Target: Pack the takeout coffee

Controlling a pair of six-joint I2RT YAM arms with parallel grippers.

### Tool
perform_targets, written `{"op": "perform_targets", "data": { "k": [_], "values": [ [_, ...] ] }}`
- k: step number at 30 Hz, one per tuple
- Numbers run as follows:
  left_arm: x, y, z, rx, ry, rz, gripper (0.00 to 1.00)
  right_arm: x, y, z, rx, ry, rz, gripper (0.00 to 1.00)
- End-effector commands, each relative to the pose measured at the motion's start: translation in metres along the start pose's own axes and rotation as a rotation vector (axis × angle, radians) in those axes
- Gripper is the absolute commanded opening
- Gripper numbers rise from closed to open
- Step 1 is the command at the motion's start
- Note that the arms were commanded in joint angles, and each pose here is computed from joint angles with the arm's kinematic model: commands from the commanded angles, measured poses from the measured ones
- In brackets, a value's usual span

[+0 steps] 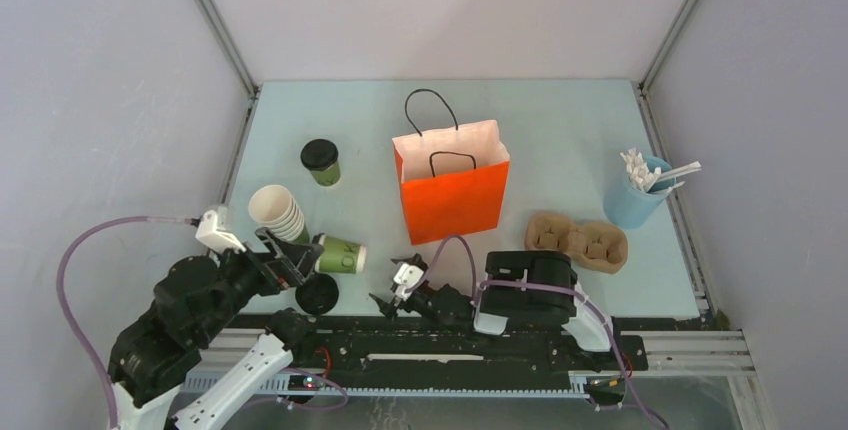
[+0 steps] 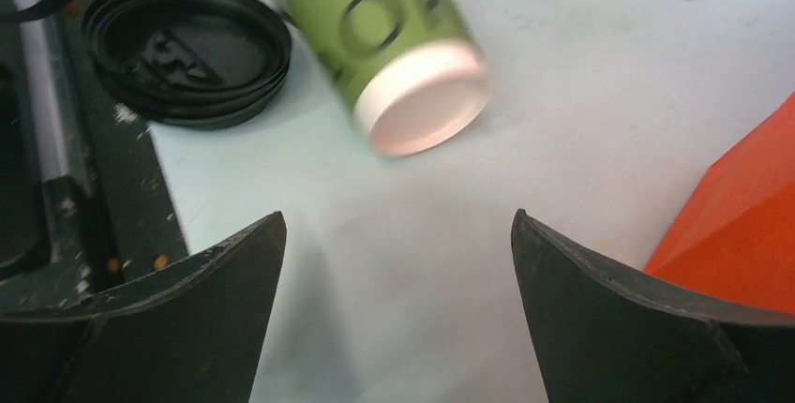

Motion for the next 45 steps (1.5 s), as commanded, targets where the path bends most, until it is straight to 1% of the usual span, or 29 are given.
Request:
{"op": "perform_targets", "data": {
  "k": [1, 3, 5, 6, 7, 10, 13, 17, 20, 22, 23, 25, 30, 34, 38, 41, 45],
  "values": [
    [0.019, 0.012, 0.025, -0.076, 0.075, -0.003, 0.97, -0.027, 0.008, -0.013, -0.052, -0.056, 0.106, 0.99],
    [0.021, 0.015, 0.028, -0.082, 0.069, -0.005, 0.97, -0.027, 0.015, -0.012, -0.119, -0.008, 0.119, 1.0],
    [0.017, 0.017, 0.025, -0.072, 0.033, -0.001, 0.98, -0.031, 0.023, -0.007, -0.153, 0.048, 0.059, 1.0],
    [0.015, 0.018, 0.022, -0.078, 0.016, 0.002, 0.98, -0.025, 0.025, -0.003, -0.153, 0.125, 0.007, 1.0],
    [0.013, 0.021, 0.019, -0.087, 0.003, 0.008, 0.99, -0.029, 0.024, 0.002, -0.147, 0.162, -0.023, 1.0],
    [0.011, 0.025, 0.012, -0.106, -0.009, 0.02, 0.99, -0.047, 0.015, 0.012, -0.116, 0.206, -0.067, 1.0],
    [0.008, 0.029, 0.004, -0.108, -0.043, 0.007, 0.99, -0.056, 0.005, 0.023, -0.093, 0.298, -0.077, 1.0],
    [0.003, 0.032, -0.006, -0.068, -0.104, -0.015, 0.99, -0.063, -0.02, 0.032, -0.02, 0.366, -0.05, 1.0],
    [0.006, 0.032, -0.007, -0.044, -0.103, -0.017, 0.99, -0.069, -0.042, 0.041, 0.05, 0.422, -0.097, 1.0],
    [0.007, 0.033, -0.006, -0.041, -0.103, -0.021, 0.99, -0.079, -0.06, 0.049, 0.103, 0.452, -0.084, 1.0],
    [0.008, 0.034, -0.006, -0.036, -0.105, -0.022, 0.99, -0.076, -0.067, 0.05, 0.112, 0.489, -0.076, 1.0],
    [0.008, 0.034, -0.006, -0.023, -0.112, -0.024, 0.99, -0.082, -0.085, 0.058, 0.198, 0.531, -0.053, 1.0],
    [0.01, 0.032, -0.003, -0.012, -0.098, -0.012, 1.0, -0.074, -0.107, 0.076, 0.241, 0.636, -0.138, 1.0],
    [0.014, 0.031, 0.001, 0.003, -0.076, -0.006, 1.0, -0.072, -0.123, 0.102, 0.266, 0.68, -0.162, 1.0],
    [0.016, 0.03, 0.002, 0.014, -0.068, -0.003, 1.0, -0.073, -0.147, 0.127, 0.383, 0.716, -0.123, 1.0],
    [0.018, 0.03, 0.002, 0.024, -0.059, 0.002, 1.0, -0.071, -0.157, 0.144, 0.423, 0.729, -0.108, 1.0],
    [0.018, 0.028, 0.001, 0.036, -0.051, 0.006, 1.0, -0.063, -0.168, 0.156, 0.473, 0.754, -0.1, 1.0]
  ]
}}
Point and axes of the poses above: each gripper's point midway between its finger pads, its own z axis out along the fingers, its own y axis along the line the jaws close on, x = y × z, the point moved 5 cm from there along -z, back along the fingers, and after that the axes turned 10 degrees about -z, right-handed, at the moved point
